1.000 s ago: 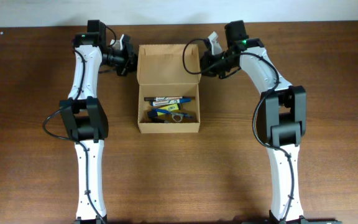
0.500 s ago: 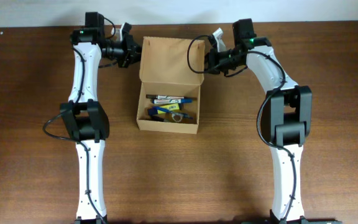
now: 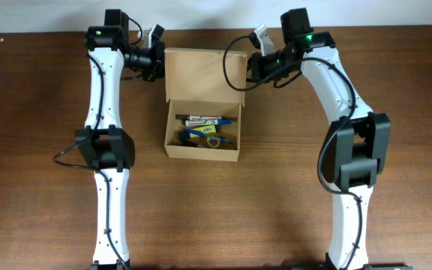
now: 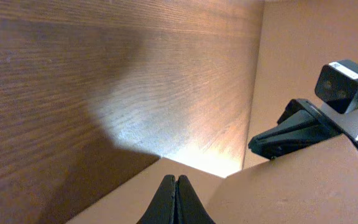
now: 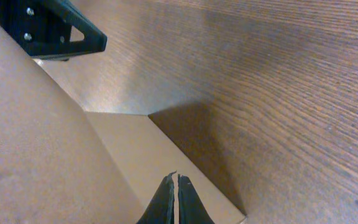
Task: Pack container
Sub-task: 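Grip the lid with both grippers and swing it forward over the box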
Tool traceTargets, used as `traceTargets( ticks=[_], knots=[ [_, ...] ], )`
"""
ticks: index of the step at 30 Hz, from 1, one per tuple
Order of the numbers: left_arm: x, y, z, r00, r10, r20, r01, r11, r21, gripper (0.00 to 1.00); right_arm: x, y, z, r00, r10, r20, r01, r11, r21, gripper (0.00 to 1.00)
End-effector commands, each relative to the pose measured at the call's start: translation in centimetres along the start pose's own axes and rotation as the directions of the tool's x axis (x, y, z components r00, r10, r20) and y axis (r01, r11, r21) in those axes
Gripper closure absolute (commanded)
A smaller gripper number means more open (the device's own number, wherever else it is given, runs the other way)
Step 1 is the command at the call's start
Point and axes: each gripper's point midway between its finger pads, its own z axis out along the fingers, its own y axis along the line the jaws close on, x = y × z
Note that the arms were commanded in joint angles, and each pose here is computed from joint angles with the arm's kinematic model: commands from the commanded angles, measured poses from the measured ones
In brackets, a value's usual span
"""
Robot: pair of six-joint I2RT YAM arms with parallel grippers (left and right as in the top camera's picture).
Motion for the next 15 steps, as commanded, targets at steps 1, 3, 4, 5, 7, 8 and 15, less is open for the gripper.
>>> traceTargets(
  ticks=[1, 3, 4, 5, 7, 8, 15],
  knots=[
    [-0.1, -1.4, -0.9, 0.995, 0.101, 0.024, -0.1, 0.995, -0.014, 0.98, -0.5, 1.8, -1.9, 0.996, -0.088, 0.017, 0.087, 0.995, 0.051, 0.96],
    [0.1, -2.2, -1.5, 0.992, 0.124, 0.027, -0.123, 0.992, -0.022, 0.98, -0.1, 2.0, -2.2, 0.996, -0.088, 0.0, 0.088, 0.993, 0.077, 0.96],
    [0.3, -2.6, -2.0, 0.99, 0.136, 0.027, -0.135, 0.99, -0.04, 0.98, 0.1, 2.2, -2.3, 0.996, -0.091, -0.008, 0.091, 0.992, 0.087, 0.96],
    [0.5, -2.8, -2.3, 0.989, 0.142, 0.027, -0.141, 0.988, -0.058, 0.98, 0.3, 2.5, -2.5, 0.994, -0.107, -0.017, 0.108, 0.99, 0.086, 0.96],
    [0.8, -3.4, -3.1, 0.987, 0.161, 0.028, -0.158, 0.983, -0.091, 0.98, 0.6, 3.2, -2.8, 0.99, -0.138, -0.03, 0.141, 0.985, 0.098, 0.96],
    [0.9, -3.6, -3.4, 0.986, 0.164, 0.031, -0.16, 0.981, -0.111, 0.98, 0.8, 3.4, -2.8, 0.989, -0.146, -0.038, 0.149, 0.982, 0.119, 0.96],
    [2.1, -6.4, -5.9, 0.972, 0.229, 0.042, -0.219, 0.961, -0.169, 0.98, 1.6, 6.6, -3.7, 0.964, -0.253, -0.083, 0.264, 0.945, 0.192, 0.96]
  ],
)
